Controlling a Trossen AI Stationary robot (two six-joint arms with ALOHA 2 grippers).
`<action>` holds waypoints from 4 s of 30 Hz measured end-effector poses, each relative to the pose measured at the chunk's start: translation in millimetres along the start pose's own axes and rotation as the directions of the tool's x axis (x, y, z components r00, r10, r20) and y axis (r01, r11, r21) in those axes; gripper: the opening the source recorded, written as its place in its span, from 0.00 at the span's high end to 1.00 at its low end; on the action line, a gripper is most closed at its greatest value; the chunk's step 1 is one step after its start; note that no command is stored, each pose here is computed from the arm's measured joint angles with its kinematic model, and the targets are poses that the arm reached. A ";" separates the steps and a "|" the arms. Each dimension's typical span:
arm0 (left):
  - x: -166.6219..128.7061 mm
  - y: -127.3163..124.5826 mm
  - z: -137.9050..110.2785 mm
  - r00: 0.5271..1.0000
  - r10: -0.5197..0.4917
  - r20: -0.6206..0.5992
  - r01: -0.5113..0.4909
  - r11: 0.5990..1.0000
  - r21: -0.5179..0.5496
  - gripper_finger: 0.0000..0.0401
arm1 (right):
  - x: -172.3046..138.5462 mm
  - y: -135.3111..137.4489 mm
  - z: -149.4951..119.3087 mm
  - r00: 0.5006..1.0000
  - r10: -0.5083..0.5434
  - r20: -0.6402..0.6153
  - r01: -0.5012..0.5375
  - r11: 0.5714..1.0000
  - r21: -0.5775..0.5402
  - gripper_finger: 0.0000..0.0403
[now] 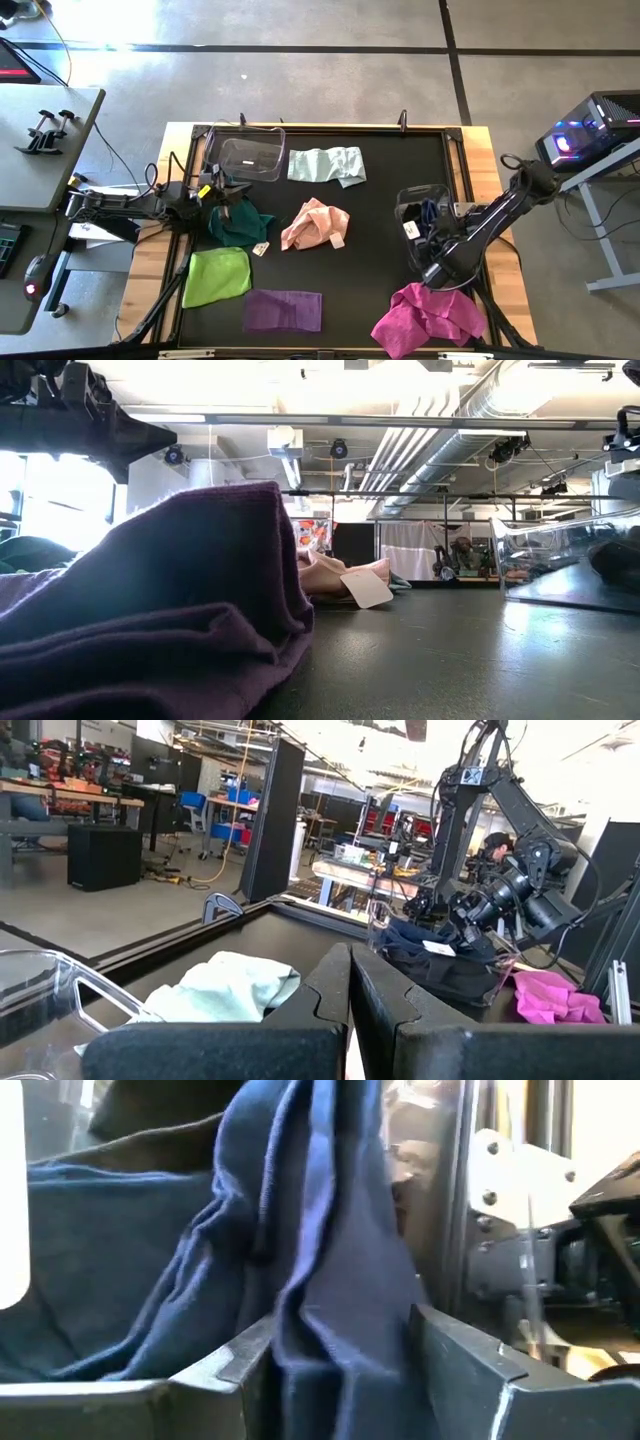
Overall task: Sort towels by color in basket
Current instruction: Put the dark blue into the bottom transparent bin, then put the pink towel into the top transparent bin
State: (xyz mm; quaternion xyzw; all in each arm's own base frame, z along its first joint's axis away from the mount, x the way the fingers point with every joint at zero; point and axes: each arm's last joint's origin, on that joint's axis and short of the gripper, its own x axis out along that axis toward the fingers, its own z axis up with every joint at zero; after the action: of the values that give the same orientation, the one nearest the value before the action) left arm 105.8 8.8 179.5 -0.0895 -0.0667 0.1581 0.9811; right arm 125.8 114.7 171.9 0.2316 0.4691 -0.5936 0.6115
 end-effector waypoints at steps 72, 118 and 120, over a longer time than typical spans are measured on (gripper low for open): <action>0.0 -0.3 1.9 1.000 -0.002 0.019 0.002 1.000 0.001 1.00 | -43.0 71.4 -111.8 0.801 0.179 -0.572 -0.286 0.953 -0.101 0.65; -3.2 -20.2 9.2 0.974 -0.214 0.082 0.192 0.957 0.218 1.00 | -80.5 121.9 -63.6 0.352 0.670 0.654 -0.578 0.705 -0.411 0.99; -2.1 -24.4 12.4 0.969 -0.236 0.068 0.212 0.944 0.254 1.00 | -79.4 126.1 -58.4 0.361 0.657 0.662 -0.563 0.719 -0.407 0.99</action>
State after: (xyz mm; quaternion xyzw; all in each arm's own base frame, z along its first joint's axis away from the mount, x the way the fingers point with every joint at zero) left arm 109.2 -12.7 196.2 0.0484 -0.1043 0.0568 0.9917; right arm 238.8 227.8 178.3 0.0773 0.0717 -0.3352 0.9362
